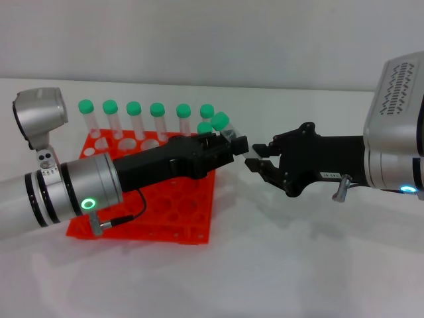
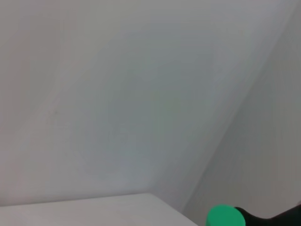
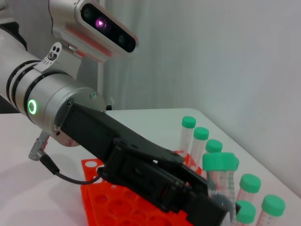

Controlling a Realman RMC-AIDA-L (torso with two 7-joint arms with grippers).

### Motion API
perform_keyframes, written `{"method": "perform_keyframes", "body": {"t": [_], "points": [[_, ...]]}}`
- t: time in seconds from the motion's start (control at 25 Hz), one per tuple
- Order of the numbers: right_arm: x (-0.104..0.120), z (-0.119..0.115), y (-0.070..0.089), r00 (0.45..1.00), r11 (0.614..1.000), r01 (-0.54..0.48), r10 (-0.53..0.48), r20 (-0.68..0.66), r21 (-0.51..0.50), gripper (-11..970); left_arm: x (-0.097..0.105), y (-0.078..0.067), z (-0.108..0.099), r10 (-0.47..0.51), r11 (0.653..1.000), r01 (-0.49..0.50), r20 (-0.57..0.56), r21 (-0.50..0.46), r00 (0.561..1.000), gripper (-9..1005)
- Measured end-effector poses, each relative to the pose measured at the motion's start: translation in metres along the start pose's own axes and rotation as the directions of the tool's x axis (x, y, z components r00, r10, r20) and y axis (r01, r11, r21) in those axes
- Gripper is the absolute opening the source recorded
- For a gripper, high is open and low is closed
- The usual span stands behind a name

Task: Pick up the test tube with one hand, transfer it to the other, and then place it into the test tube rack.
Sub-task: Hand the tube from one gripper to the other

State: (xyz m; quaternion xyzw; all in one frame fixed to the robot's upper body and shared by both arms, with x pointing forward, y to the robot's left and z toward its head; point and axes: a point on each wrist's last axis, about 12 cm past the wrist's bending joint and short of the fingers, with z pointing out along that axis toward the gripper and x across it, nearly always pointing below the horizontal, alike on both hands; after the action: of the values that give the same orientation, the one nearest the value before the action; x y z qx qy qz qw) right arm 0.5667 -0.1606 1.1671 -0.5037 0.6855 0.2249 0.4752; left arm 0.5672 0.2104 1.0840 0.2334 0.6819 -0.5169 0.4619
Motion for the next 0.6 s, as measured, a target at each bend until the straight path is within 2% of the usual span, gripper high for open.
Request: {"method": "perform_keyframes", "body": {"t": [0.12, 0.24, 0.44, 0.6], "points": [[0.0017, -0.0005, 0.0001, 1.0, 1.0, -0.004, 0.004, -0.003, 0.002, 324, -0.0003, 0.0, 0.0003, 0.003, 1.0, -0.003, 0.005, -0.001, 1.0, 453], [0.0033, -0.0003, 0.0002, 1.0, 1.0, -0.01, 0.01, -0.005, 0.001, 328, 0.0003, -0.0003, -0.0007, 0.012, 1.0, -0.012, 0.01, -0.001, 1.0, 270], [0.005, -0.0005, 0.0003, 1.0, 1.0, -0.014, 0.014, -0.006, 0.002, 336, 0.0017, -0.0008, -0.0024, 0.018, 1.0, -0.018, 0.013, 0.0, 1.0, 195], [0.0059, 0.0011, 0.0011, 1.0, 1.0, -0.013, 0.013, -0.015, -0.009, 342, 0.0023, -0.0011, -0.003, 0.017, 1.0, -0.017, 0.013, 0.001, 1.0, 195]]}}
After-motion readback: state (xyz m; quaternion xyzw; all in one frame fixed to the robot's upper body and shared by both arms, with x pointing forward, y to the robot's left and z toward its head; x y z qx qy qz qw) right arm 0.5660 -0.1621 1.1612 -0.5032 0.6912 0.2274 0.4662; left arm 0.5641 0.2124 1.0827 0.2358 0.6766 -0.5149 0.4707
